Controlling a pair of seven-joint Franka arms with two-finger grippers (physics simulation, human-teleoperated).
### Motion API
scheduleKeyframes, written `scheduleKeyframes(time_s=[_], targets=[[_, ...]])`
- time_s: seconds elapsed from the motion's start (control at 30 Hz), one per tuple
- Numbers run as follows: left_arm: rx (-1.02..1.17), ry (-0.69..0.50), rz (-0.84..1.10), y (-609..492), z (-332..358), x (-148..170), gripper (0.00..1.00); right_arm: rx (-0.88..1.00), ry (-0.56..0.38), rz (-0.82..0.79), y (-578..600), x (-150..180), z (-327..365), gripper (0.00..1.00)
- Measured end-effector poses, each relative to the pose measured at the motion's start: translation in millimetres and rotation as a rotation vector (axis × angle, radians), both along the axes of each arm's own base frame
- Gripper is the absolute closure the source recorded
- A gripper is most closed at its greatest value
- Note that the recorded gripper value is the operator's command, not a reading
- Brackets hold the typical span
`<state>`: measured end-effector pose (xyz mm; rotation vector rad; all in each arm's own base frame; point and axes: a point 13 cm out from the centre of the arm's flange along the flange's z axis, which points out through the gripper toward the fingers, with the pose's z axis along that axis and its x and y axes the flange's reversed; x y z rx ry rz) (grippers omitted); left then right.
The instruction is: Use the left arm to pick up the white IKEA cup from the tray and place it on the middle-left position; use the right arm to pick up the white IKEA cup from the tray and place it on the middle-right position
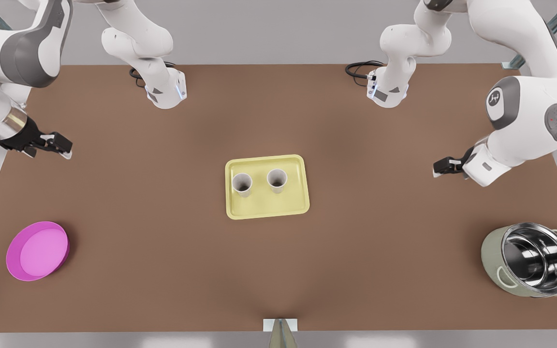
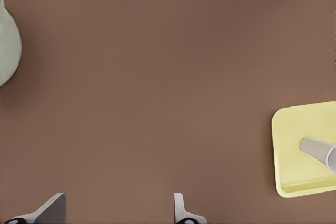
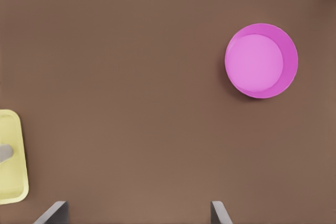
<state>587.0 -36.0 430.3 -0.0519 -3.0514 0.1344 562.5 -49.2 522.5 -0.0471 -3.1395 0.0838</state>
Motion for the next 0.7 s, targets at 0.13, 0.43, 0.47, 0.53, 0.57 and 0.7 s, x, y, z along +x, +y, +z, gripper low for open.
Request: scheduleKeyframes(time_s=[0.13, 0.43, 0.47, 0.53, 0.57, 0.7], targets=[[0.001, -0.031, -0.005, 0.6, 3.4, 7.8, 0.00, 0.002, 0.010, 0.036, 16.4, 10.6, -14.5, 0.00], [0.048, -0.028, -0.048, -8.3, -2.4, 4.4, 0.00, 0.009, 0.131, 0.456, 308.4, 11.6, -154.1, 0.00], [0.052, -0.024, -0.070, -21.3, -3.0, 2.2, 0.00, -0.011, 0.137, 0.478, 329.8, 9.3, -175.8, 0.00], [0.057, -0.018, -0.103, -41.2, -1.1, -3.4, 0.00, -0.049, 0.150, 0.496, 357.0, 4.8, -223.2, 0.00], [0.059, -0.013, -0.107, -44.7, -2.4, -4.5, 0.00, -0.061, 0.153, 0.490, 360.9, 3.3, -244.7, 0.00], [0.062, -0.004, -0.089, -38.1, -10.0, -1.0, 0.00, -0.078, 0.134, 0.458, 371.6, -9.6, -306.0, 0.00]])
